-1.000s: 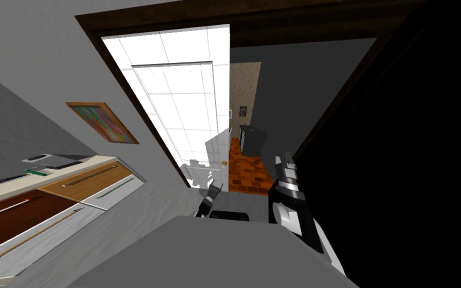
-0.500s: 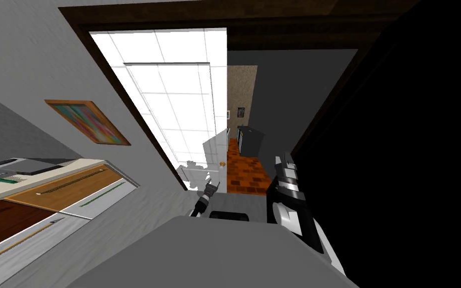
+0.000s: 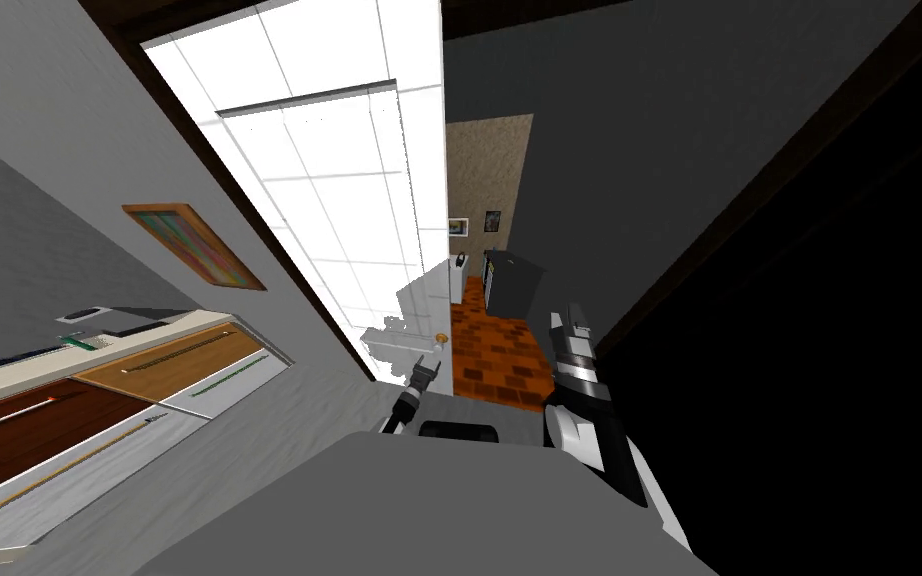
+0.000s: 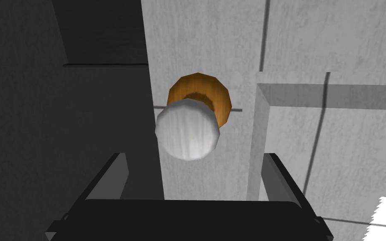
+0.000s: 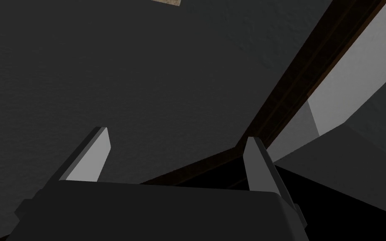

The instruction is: Pull the door open

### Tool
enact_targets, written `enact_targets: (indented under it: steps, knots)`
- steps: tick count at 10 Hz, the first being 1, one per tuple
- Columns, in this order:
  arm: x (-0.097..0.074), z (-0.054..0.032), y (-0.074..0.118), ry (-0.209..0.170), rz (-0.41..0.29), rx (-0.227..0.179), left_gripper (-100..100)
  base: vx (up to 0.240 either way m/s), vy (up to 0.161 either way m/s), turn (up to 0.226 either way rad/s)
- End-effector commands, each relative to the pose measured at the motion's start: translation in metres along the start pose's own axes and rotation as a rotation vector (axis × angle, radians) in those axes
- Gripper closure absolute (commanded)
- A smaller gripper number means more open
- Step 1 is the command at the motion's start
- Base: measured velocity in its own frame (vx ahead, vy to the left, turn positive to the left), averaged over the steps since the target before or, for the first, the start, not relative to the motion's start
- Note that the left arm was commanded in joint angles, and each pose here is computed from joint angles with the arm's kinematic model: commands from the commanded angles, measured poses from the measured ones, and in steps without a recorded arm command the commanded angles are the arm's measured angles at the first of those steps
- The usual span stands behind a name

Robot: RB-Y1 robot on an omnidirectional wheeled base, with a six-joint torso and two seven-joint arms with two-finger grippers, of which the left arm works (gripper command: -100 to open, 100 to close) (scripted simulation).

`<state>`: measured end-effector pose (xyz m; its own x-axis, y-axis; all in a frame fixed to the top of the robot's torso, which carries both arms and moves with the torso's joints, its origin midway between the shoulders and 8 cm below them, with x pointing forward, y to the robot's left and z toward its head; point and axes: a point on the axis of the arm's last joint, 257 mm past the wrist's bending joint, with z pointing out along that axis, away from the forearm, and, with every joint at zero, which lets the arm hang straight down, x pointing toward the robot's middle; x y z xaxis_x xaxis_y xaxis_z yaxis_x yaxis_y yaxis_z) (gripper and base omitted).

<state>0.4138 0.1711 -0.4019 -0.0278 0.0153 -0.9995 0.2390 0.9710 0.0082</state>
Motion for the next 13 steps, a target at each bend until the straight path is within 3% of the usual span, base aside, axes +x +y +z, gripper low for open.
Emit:
enact_targets:
  steps: [1,6,7,12,13]
  knots:
    - [-0.0035,0.0021,-0.0017,-0.011,-0.003,-0.001,-100,0.183,-0.064,0.116]
    - [-0.0082,0.0042,-0.0052,-0.025,-0.008,-0.001,-100,0.15,-0.111,0.198]
    - [-0.0082,0.0042,-0.0052,-0.025,-0.008,-0.001,100,-0.014,0.0,-0.057]
    - [-0.0082,0.0042,-0.0052,-0.025,-0.008,-0.001,100,-0.014,0.008,-0.007]
    - [-0.005,0.0035,-0.0075,-0.017,-0.041,0.001,100,-0.012,0.015,-0.12]
